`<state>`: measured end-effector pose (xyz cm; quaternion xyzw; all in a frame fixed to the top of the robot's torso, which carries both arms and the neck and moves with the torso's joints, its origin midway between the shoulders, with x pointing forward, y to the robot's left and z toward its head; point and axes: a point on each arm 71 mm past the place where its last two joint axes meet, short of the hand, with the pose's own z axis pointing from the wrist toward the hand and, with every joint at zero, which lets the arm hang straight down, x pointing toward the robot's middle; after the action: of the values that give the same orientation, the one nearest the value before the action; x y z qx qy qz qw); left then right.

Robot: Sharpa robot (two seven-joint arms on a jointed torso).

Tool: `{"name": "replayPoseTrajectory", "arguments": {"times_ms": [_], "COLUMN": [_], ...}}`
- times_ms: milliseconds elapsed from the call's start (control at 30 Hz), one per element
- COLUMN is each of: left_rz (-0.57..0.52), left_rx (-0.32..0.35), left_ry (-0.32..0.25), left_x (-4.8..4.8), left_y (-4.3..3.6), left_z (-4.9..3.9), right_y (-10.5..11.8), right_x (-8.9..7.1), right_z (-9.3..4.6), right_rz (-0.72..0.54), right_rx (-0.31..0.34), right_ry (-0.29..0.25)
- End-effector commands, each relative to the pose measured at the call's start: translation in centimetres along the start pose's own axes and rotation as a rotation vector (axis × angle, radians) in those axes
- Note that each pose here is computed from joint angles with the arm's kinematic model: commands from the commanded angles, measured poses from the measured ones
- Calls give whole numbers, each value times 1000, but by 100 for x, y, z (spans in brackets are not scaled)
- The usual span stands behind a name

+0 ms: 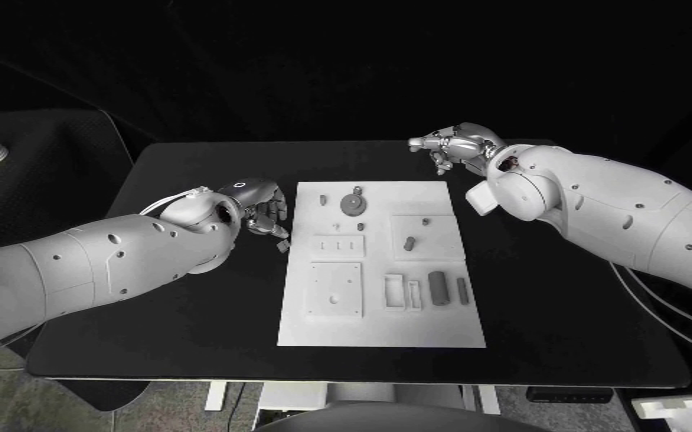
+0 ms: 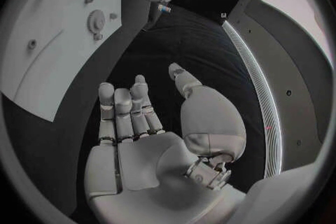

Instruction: Assemble the parts on the task board

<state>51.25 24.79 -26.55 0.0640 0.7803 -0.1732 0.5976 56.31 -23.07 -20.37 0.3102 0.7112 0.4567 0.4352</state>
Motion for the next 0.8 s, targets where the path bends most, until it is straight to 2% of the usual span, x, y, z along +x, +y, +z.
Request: {"name": "replayPoseTrajectory", "arguments": {"times_ms": [33, 233, 333, 500, 800], "left_rz": [46, 49, 48, 59, 71], "left_rx": [51, 68, 65, 43, -2], "left_ry": [-3, 45, 62, 92, 83], "left_x": [28, 179, 223, 264, 333], "left_y": [-22, -37, -27, 8, 90], "left_z": [-18, -55, -66, -69, -58], "right_y": [-6, -19, -31, -42, -51], "right_x": [11, 15, 14, 9, 13], "right_z": [-5, -5, -8, -13, -13], "right_rz": [-8, -7, -7, -6, -6], "right_rx": [-5, -3, -1, 1, 2], "right_ry": [16, 18, 17, 17, 18]}}
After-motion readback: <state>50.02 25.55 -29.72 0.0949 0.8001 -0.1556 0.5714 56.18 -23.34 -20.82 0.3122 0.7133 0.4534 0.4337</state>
